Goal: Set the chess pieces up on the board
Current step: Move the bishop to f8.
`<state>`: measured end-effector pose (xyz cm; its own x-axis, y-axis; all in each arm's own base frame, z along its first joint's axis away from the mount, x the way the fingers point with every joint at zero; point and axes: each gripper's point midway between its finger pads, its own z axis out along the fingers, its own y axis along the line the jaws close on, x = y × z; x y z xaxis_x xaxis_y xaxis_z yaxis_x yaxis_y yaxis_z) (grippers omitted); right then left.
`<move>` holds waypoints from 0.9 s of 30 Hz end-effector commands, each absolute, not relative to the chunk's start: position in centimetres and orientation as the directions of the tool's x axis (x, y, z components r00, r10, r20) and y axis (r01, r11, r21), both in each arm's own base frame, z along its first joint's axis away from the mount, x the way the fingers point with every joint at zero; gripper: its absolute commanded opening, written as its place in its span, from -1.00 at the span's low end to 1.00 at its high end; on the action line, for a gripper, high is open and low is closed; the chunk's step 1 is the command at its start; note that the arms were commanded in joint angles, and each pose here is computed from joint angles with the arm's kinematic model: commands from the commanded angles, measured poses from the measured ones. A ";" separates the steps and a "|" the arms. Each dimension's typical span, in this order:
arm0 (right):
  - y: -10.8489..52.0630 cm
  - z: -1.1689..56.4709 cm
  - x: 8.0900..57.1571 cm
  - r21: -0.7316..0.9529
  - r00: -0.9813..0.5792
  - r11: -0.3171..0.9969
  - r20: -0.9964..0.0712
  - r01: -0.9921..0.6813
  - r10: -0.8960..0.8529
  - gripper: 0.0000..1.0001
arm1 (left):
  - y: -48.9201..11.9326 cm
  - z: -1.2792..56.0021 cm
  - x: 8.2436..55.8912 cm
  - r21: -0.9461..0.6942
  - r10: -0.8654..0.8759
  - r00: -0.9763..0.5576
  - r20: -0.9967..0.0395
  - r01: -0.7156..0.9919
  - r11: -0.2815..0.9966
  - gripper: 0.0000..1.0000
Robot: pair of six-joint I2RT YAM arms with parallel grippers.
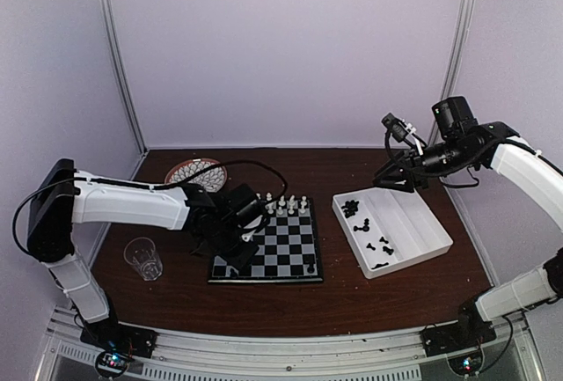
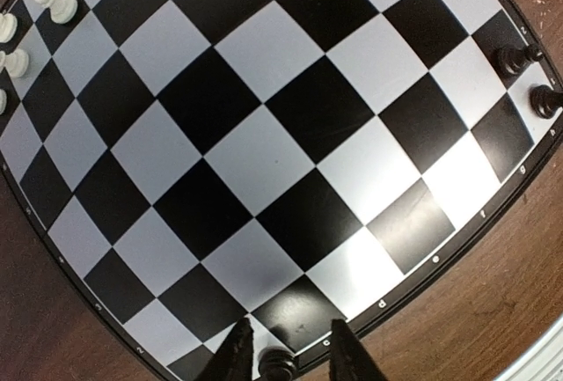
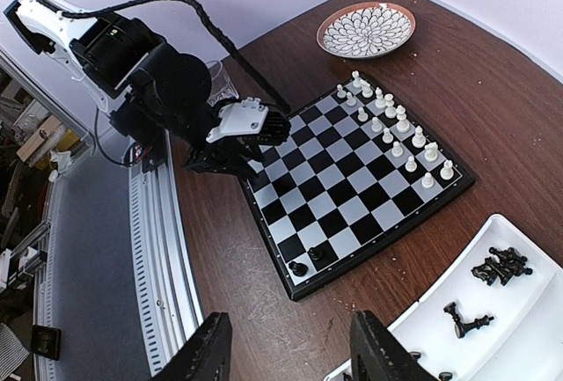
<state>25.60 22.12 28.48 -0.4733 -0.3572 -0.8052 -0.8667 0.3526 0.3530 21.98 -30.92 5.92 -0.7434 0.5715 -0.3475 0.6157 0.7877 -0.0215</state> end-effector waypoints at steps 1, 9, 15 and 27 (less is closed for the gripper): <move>21.6 28.7 25.5 0.319 -0.447 0.362 -0.820 -0.876 -0.358 -0.02 | -30.4 8.2 21.5 -0.007 0.554 -0.740 -0.381 0.602 0.799 -0.33; 21.8 28.7 25.8 0.331 -0.453 0.354 -0.818 -0.874 -0.353 -0.02 | -28.5 6.0 19.5 -0.006 0.567 -0.779 -0.269 0.590 0.807 -0.29; 21.8 28.9 25.6 0.329 -0.451 0.354 -0.820 -0.875 -0.353 -0.01 | -28.0 5.3 19.5 0.011 0.543 -0.802 -0.249 0.559 0.829 -0.38; 21.7 28.8 25.6 0.325 -0.449 0.358 -0.820 -0.875 -0.354 -0.02 | -28.1 4.7 19.6 0.017 0.558 -0.796 -0.236 0.571 0.821 -0.74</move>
